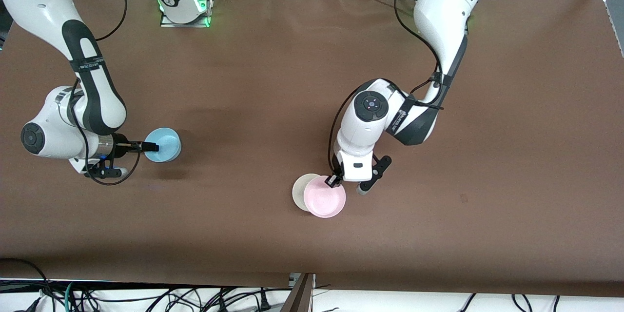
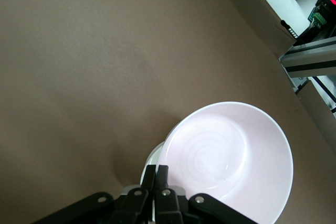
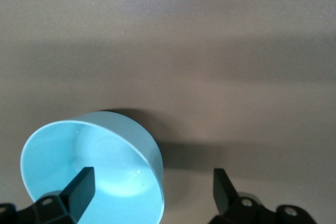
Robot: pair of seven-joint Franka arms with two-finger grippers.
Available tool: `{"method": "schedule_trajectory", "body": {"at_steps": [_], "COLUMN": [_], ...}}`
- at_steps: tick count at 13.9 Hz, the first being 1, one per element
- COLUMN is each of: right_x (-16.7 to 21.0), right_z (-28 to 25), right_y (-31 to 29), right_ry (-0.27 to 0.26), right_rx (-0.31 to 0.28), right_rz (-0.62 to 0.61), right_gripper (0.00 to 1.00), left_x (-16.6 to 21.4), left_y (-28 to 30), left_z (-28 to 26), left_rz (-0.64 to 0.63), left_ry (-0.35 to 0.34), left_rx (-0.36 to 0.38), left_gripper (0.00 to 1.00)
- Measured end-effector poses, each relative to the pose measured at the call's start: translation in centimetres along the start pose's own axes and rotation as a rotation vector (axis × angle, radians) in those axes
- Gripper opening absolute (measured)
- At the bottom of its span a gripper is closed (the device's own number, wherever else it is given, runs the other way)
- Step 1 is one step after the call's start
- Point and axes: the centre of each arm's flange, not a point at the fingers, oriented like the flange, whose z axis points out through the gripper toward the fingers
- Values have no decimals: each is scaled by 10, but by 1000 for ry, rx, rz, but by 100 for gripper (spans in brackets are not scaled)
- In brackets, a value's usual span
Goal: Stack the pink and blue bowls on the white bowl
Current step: 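Lower the pink bowl into the white bowl with the left gripper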
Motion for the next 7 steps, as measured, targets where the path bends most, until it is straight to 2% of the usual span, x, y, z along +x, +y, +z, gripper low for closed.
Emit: {"method": "schedule_trajectory", "body": {"at_steps": [4, 6, 7], "right_x": [0, 0, 0], "right_z": [2, 2, 2], "right_y": [0, 0, 0], "right_ry": [0, 0, 0], "right_rx": [0, 0, 0], "right_rz": [-1, -2, -2], "right_gripper": [95, 80, 79], "left_x": [-17, -27, -31], "left_y": [0, -1, -1], "left_z": [14, 17, 18], "left_rz": [-17, -18, -19], "left_ry": [-8, -12, -14], "left_rx": [9, 13, 15], "left_gripper": [3, 3, 3]}}
